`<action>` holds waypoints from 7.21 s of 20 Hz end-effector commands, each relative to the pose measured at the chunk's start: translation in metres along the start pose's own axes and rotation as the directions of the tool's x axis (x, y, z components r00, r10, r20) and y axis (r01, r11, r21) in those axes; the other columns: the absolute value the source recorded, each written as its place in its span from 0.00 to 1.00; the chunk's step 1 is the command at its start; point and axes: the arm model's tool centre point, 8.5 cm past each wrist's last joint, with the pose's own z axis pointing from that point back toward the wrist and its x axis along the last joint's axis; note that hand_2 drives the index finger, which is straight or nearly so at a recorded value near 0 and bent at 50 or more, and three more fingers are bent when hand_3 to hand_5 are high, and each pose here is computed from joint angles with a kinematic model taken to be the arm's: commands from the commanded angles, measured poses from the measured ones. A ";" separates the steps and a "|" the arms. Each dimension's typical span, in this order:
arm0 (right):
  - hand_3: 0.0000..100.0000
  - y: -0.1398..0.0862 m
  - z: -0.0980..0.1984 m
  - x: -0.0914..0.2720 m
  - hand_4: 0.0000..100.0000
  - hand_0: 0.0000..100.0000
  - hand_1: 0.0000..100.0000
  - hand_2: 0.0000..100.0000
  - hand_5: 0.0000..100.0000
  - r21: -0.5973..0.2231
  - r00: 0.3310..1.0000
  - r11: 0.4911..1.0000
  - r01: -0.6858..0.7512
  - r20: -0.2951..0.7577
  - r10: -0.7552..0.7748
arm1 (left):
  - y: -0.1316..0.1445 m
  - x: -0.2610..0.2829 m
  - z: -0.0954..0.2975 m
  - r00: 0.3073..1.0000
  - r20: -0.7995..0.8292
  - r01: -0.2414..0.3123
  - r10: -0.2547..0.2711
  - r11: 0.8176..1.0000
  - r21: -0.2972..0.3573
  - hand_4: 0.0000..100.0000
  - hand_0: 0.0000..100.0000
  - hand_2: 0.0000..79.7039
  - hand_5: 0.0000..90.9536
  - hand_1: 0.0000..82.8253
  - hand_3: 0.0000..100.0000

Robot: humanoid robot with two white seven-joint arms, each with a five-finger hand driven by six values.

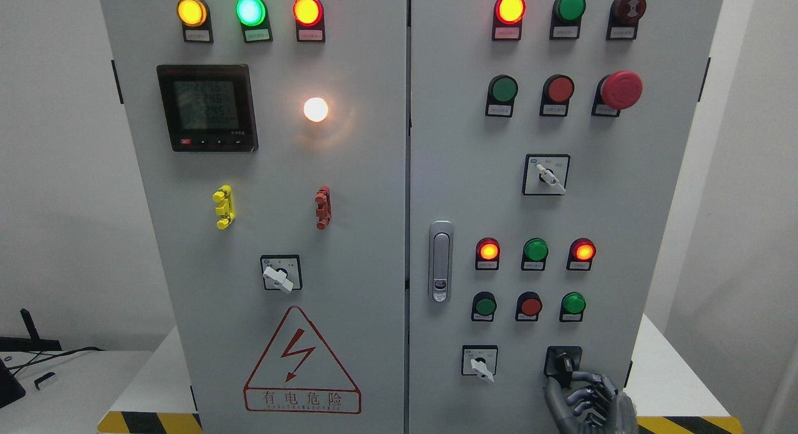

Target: Trip black knob to open circuit

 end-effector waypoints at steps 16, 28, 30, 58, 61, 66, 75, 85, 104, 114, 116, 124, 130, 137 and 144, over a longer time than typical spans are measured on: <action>0.79 0.005 0.002 0.002 0.86 0.29 0.75 0.51 0.98 0.012 1.000 1.000 0.003 0.004 -0.004 | 0.000 0.000 0.000 1.000 0.002 0.030 -0.030 1.000 -0.005 0.00 0.12 0.00 0.00 0.47 0.00; 0.80 0.005 0.002 0.002 0.87 0.28 0.74 0.52 0.98 0.009 1.000 1.000 0.005 0.004 -0.005 | 0.000 0.000 0.000 1.000 0.001 0.030 -0.030 1.000 -0.005 0.00 0.12 0.00 0.00 0.47 0.00; 0.80 0.006 0.002 0.001 0.87 0.28 0.73 0.52 0.98 0.010 1.000 1.000 0.006 0.002 -0.006 | 0.000 0.000 0.000 1.000 0.002 0.030 -0.030 1.000 -0.004 0.00 0.12 0.00 0.00 0.47 0.00; 0.83 0.010 0.003 0.002 0.88 0.28 0.69 0.56 0.98 0.021 1.000 1.000 0.007 0.003 -0.007 | 0.000 0.000 0.000 1.000 0.002 0.030 -0.030 1.000 -0.005 0.00 0.12 0.00 0.00 0.47 0.00; 0.83 0.010 0.003 0.002 0.88 0.28 0.69 0.57 0.98 0.021 1.000 1.000 0.007 0.003 -0.007 | 0.000 0.000 0.000 1.000 0.002 0.030 -0.030 1.000 -0.005 0.00 0.12 0.00 0.00 0.47 0.00; 0.84 0.010 0.003 0.002 0.88 0.28 0.68 0.58 0.98 0.022 1.000 1.000 0.006 0.002 -0.006 | -0.001 0.000 0.000 1.000 0.002 0.030 -0.030 1.000 -0.006 0.00 0.12 0.00 0.00 0.47 0.00; 0.84 0.012 0.003 0.003 0.89 0.28 0.66 0.58 0.99 0.027 1.000 1.000 0.008 0.004 -0.008 | -0.001 0.000 0.000 1.000 0.002 0.030 -0.030 1.000 -0.006 0.00 0.12 0.00 0.00 0.47 0.00; 0.85 0.016 0.002 0.007 0.89 0.28 0.65 0.59 0.99 0.032 1.000 0.999 0.026 0.007 -0.026 | -0.001 0.000 0.000 1.000 0.001 0.030 -0.030 1.000 -0.006 0.00 0.12 0.00 0.00 0.47 0.00; 0.87 0.019 0.003 0.008 0.90 0.28 0.64 0.61 0.99 0.038 0.999 0.999 0.030 0.008 -0.031 | 0.000 0.000 0.000 1.000 0.002 0.030 -0.030 1.000 -0.004 0.00 0.12 0.00 0.00 0.47 0.00; 0.88 0.024 0.004 0.008 0.91 0.28 0.63 0.62 0.99 0.050 0.999 0.998 0.032 -0.001 -0.032 | 0.000 0.000 0.000 1.000 0.001 0.030 -0.030 1.000 -0.005 0.00 0.12 0.00 0.00 0.47 0.00; 0.88 0.024 0.004 0.008 0.91 0.28 0.63 0.62 0.99 0.050 0.999 0.998 0.033 -0.003 -0.033 | -0.001 0.000 0.000 1.000 0.002 0.030 -0.030 1.000 -0.006 0.00 0.12 0.00 0.00 0.47 0.00; 0.88 0.024 0.004 0.008 0.91 0.28 0.63 0.62 0.99 0.050 0.999 0.998 0.032 -0.002 -0.032 | 0.000 0.000 0.000 1.000 0.002 0.030 -0.030 1.000 -0.004 0.00 0.12 0.00 0.00 0.47 0.00; 0.89 0.025 0.004 0.006 0.91 0.28 0.63 0.63 0.99 0.051 0.999 0.998 0.030 -0.022 -0.029 | 0.000 0.000 0.000 1.000 0.002 0.030 -0.030 1.000 -0.004 0.00 0.12 0.00 0.00 0.47 0.00; 0.89 0.025 0.004 0.007 0.92 0.29 0.61 0.62 0.99 0.051 0.999 0.998 0.031 -0.021 -0.030 | -0.001 0.000 0.000 1.000 0.002 0.030 -0.030 1.000 -0.006 0.00 0.12 0.00 0.00 0.47 0.00; 0.89 0.027 0.003 0.009 0.92 0.31 0.60 0.62 0.99 0.051 0.999 0.998 0.039 -0.018 -0.038 | 0.000 0.000 0.000 1.000 0.001 0.030 -0.030 1.000 -0.005 0.00 0.12 0.00 0.00 0.47 0.00</action>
